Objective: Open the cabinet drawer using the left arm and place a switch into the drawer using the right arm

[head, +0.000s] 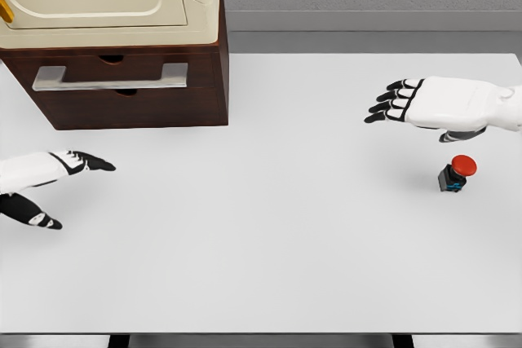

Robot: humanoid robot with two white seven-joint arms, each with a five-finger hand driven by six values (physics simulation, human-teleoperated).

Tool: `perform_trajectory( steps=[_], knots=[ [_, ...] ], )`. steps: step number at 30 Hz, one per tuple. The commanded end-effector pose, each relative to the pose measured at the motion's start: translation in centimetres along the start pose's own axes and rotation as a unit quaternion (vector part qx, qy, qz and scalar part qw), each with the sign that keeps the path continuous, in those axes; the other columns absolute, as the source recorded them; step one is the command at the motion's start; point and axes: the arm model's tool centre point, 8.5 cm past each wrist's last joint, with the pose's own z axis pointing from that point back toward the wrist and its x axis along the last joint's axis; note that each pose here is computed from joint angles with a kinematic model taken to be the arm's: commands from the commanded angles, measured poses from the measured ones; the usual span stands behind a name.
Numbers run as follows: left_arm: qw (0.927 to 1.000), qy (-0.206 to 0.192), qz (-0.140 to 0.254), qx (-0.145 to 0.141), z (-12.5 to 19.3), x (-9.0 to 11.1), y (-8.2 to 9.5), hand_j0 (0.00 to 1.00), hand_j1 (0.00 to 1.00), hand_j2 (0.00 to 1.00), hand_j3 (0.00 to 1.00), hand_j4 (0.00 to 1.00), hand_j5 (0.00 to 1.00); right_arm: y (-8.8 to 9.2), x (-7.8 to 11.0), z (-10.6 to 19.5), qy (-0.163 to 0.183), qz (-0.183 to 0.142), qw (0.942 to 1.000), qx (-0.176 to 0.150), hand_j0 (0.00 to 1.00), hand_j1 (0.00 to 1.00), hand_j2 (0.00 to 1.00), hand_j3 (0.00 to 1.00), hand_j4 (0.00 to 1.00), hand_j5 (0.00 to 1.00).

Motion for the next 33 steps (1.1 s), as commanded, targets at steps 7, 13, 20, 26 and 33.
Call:
perform_trajectory(
  steps=[7, 13, 20, 26, 33],
  knots=[
    [0.9951, -0.093, -0.007, -0.031, -2.9, 4.9, 1.1, 1.00, 1.00, 1.00, 1.00, 1.00, 1.00, -2.1, -3.2, 2.6, 0.052, -0.003, 0.9983, -0.027, 1.00, 1.00, 1.00, 1.00, 1.00, 1.00],
    [0.9718, -0.182, 0.145, 0.036, -5.5, 8.6, 8.0, 1.00, 1.00, 1.00, 1.00, 1.00, 1.00, 0.0, -5.1, 6.9, 0.100, -0.008, 0.9943, 0.037, 1.00, 1.00, 1.00, 1.00, 1.00, 1.00],
    [0.9823, -0.018, 0.181, 0.045, -2.5, 6.4, 13.1, 1.00, 1.00, 1.00, 1.00, 1.00, 1.00, 4.5, -3.7, 5.8, 0.073, -0.033, 0.9916, 0.102, 1.00, 1.00, 1.00, 1.00, 1.00, 1.00],
    [0.9845, 0.033, 0.164, 0.052, -1.6, 4.6, 13.5, 1.00, 1.00, 1.00, 1.00, 1.00, 1.00, 7.2, -2.3, 4.4, 0.044, -0.049, 0.9885, 0.136, 1.00, 1.00, 1.00, 1.00, 1.00, 1.00],
    [0.9806, 0.067, 0.174, 0.062, -2.2, 3.2, 14.0, 1.00, 1.00, 1.00, 1.00, 1.00, 1.00, 7.1, -2.2, 4.0, 0.040, -0.049, 0.9891, 0.133, 1.00, 1.00, 1.00, 1.00, 1.00, 1.00]
  ],
)
